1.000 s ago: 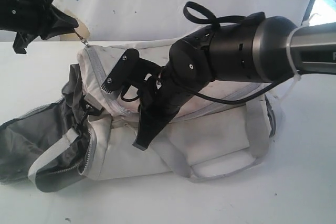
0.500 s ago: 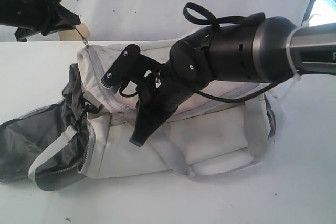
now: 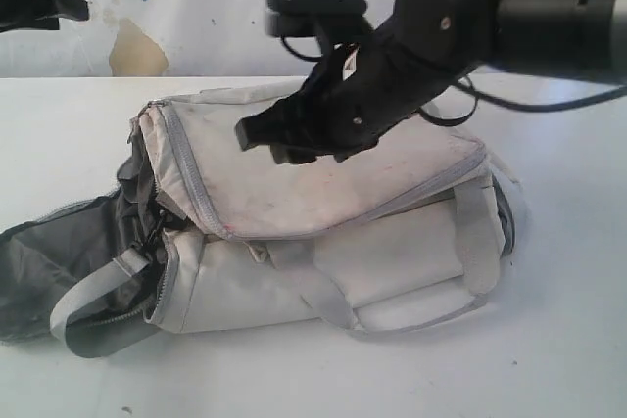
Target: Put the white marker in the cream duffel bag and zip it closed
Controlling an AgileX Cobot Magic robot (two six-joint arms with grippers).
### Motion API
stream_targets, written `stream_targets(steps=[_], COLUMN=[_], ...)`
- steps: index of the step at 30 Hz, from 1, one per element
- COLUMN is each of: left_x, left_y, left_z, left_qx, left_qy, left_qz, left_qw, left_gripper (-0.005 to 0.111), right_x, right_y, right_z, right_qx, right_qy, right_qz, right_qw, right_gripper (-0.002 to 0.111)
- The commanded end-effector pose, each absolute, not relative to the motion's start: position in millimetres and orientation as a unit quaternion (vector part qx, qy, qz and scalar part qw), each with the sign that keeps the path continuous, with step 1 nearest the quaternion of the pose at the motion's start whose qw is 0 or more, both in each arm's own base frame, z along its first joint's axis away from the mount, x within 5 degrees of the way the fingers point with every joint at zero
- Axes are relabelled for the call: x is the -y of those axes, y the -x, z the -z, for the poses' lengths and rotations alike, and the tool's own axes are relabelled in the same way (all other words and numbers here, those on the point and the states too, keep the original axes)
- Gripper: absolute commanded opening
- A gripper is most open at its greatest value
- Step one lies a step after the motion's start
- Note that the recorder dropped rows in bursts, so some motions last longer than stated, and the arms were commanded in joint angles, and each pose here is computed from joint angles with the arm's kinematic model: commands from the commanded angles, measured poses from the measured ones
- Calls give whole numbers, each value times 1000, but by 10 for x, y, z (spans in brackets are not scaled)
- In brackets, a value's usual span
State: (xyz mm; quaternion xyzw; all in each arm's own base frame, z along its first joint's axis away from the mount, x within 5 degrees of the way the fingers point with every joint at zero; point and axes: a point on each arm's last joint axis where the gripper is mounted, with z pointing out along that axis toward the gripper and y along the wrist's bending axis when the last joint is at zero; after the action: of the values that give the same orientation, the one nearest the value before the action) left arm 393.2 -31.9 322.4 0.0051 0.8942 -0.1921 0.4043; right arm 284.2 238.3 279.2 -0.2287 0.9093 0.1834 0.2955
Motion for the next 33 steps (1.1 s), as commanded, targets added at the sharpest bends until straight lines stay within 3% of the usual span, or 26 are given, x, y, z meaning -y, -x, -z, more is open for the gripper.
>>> stream_targets(steps=[1, 4, 7, 10, 14, 19, 25, 33], left_x=[235, 143, 57, 51, 71, 100, 109, 106], left_y=[-3666, -3477, -3315, -3267, -3211, -3139, -3070, -2996], left_z=[-3385, -3400, -3398, -3424, -3490, -3504, -3402, -3420], left_qx=[-924, -951, -970, -972, -971, -970, -970, -966], left_qy=[9, 32, 52, 50, 46, 26, 19, 18], left_qz=[140, 90, 42, 38, 39, 45, 49, 48], left_qw=[355, 294, 235, 227, 233, 238, 237, 255], left_gripper=[37, 37, 34, 31, 24, 1, 0, 0], right_x=[-1953, -1646, -1276, -1025, -698, -381, -45, 7], right_y=[-2928, -3021, -3095, -3133, -3195, -3263, -3271, -3240], right_z=[-2995, -3047, -3022, -3002, -2993, -2996, -2987, -2907], right_qx=[-947, -961, -977, -984, -985, -984, -986, -988], right_qy=[151, 109, 62, 37, 55, 59, 43, 27], right_qz=[-158, -140, -115, -96, -74, -50, -41, -52], right_qw=[236, 213, 169, 147, 143, 158, 154, 141], right_gripper=[44, 41, 18, 0, 0, 0, 0, 0])
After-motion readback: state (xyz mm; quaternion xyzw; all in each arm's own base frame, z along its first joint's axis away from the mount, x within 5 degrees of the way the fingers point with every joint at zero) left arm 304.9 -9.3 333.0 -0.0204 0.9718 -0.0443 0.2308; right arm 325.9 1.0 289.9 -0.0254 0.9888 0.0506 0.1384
